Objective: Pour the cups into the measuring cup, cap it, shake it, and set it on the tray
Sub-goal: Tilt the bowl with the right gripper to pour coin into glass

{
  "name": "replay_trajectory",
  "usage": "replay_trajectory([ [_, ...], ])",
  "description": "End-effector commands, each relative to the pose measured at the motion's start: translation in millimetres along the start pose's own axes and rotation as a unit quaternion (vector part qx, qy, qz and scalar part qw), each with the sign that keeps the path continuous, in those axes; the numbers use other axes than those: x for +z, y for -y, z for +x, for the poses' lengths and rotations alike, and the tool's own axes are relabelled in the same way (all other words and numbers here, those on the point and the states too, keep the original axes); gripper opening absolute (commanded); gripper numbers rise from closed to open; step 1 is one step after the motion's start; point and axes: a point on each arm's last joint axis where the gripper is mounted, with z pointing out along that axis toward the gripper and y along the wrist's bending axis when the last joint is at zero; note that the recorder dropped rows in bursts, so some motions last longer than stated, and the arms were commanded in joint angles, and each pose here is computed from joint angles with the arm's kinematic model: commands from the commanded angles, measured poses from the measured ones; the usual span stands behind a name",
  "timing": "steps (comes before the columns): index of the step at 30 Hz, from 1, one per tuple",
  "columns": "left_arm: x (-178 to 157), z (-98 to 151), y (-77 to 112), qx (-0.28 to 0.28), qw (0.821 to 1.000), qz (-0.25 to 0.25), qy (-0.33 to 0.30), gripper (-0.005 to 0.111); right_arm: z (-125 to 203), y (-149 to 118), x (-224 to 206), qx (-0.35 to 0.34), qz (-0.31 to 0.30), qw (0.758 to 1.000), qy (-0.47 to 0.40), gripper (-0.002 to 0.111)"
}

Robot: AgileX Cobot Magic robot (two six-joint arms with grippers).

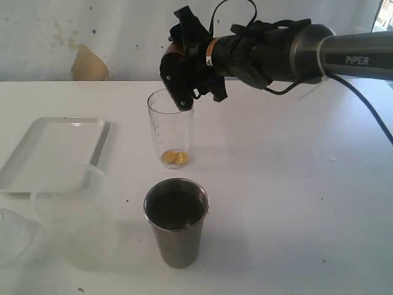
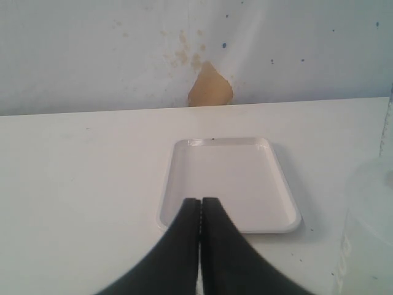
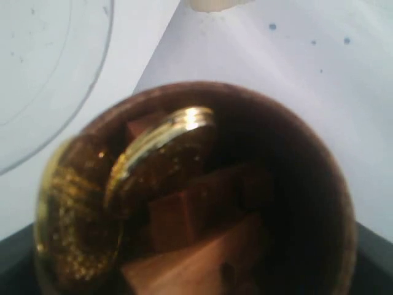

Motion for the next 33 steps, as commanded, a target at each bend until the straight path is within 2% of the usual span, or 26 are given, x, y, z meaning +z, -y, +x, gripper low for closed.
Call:
replay_trajectory([
  [1, 0.2, 1.7, 0.2, 0.0, 1.0, 0.001, -0.002, 0.001, -0.1, 4.2, -0.4, -0.017, 0.014, 1.0, 0.003, 0.0],
  [12, 0.2, 1.7, 0.2, 0.0, 1.0, 0.001, -0.002, 0.001, -3.4, 3.4, -0.3, -0.068, 0.005, 0.998, 0.003, 0.0],
  [22, 0.2, 1.7, 0.2, 0.0, 1.0, 0.001, -0.002, 0.001, -16.4, 7.4, -1.2, -0.084, 0.01, 0.996, 0.015, 0.0],
  [27, 0.2, 1.7, 0.2, 0.0, 1.0, 0.001, -0.002, 0.001, -17.5, 7.6, -1.2, -0.138, 0.011, 0.99, 0.015, 0.0],
  [33, 0.2, 1.7, 0.2, 0.0, 1.0, 0.001, -0.002, 0.001, -17.5, 7.6, -1.2, -0.156, 0.011, 0.988, 0.015, 0.0],
])
